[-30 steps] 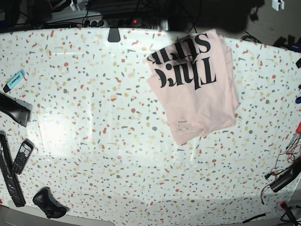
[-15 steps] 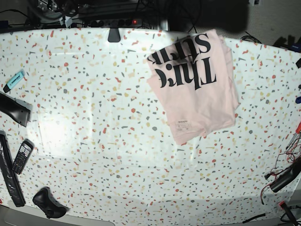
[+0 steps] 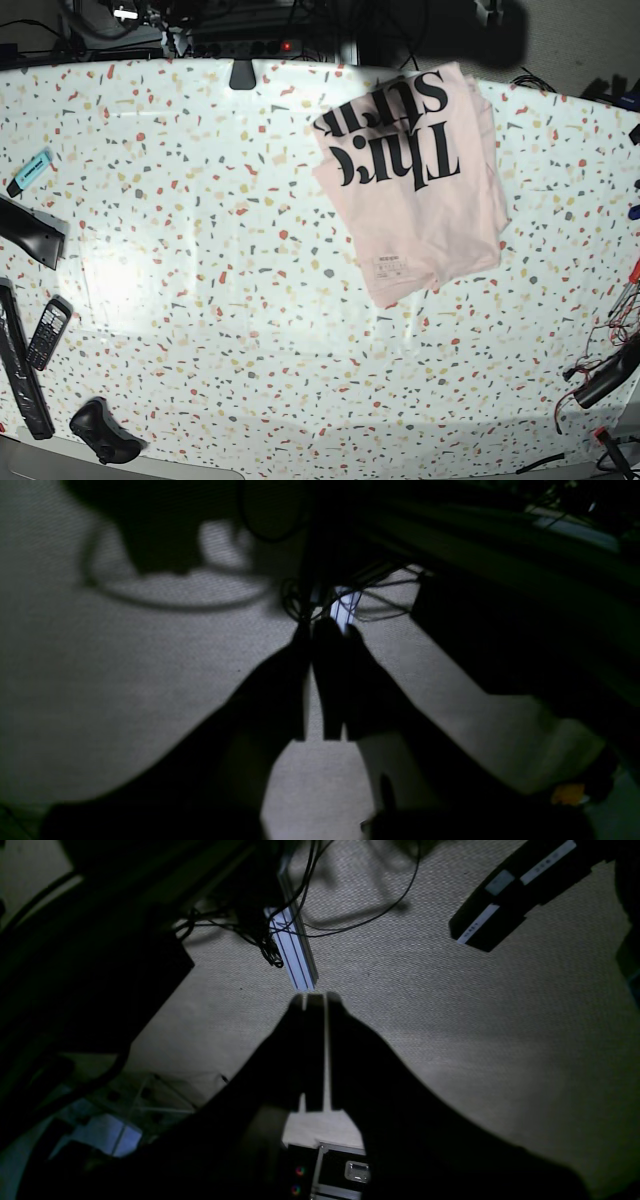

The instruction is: Fold the T-shirt properly

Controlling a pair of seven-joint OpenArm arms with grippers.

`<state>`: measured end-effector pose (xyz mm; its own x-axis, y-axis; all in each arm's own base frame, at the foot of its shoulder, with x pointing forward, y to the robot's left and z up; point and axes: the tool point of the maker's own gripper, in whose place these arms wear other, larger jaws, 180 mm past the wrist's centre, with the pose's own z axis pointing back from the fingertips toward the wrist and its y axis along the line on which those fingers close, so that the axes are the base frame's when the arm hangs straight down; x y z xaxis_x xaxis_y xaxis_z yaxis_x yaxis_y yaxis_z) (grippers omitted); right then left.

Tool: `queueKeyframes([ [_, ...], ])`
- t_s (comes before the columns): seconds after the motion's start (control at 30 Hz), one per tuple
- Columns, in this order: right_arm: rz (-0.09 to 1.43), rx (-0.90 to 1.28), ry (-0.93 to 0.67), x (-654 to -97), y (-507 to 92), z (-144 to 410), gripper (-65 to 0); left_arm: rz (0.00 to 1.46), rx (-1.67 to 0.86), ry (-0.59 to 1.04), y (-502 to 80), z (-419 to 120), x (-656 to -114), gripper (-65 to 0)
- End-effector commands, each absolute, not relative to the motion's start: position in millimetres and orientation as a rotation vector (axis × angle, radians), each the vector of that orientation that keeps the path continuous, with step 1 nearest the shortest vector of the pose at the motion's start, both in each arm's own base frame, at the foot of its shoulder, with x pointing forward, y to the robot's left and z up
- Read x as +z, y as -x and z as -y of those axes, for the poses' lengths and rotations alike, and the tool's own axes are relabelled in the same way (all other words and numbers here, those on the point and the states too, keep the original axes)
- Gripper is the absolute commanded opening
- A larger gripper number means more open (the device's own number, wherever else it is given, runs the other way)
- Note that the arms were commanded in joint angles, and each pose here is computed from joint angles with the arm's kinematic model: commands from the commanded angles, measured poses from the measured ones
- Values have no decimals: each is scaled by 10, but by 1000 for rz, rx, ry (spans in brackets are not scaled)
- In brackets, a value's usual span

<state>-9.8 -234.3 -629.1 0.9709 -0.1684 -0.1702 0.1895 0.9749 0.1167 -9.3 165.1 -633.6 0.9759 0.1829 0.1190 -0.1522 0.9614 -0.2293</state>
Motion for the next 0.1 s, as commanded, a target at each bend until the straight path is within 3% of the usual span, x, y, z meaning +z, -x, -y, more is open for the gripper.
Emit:
queueKeyframes([
  [0.0,-152,-180,-120,-6274,76,2432,-650,146,173,215,100,-1692,-6327,-606],
  [0.07,-152,-180,-119,-6274,76,2434,-650,156,174,215,73,-1691,-6326,-606],
])
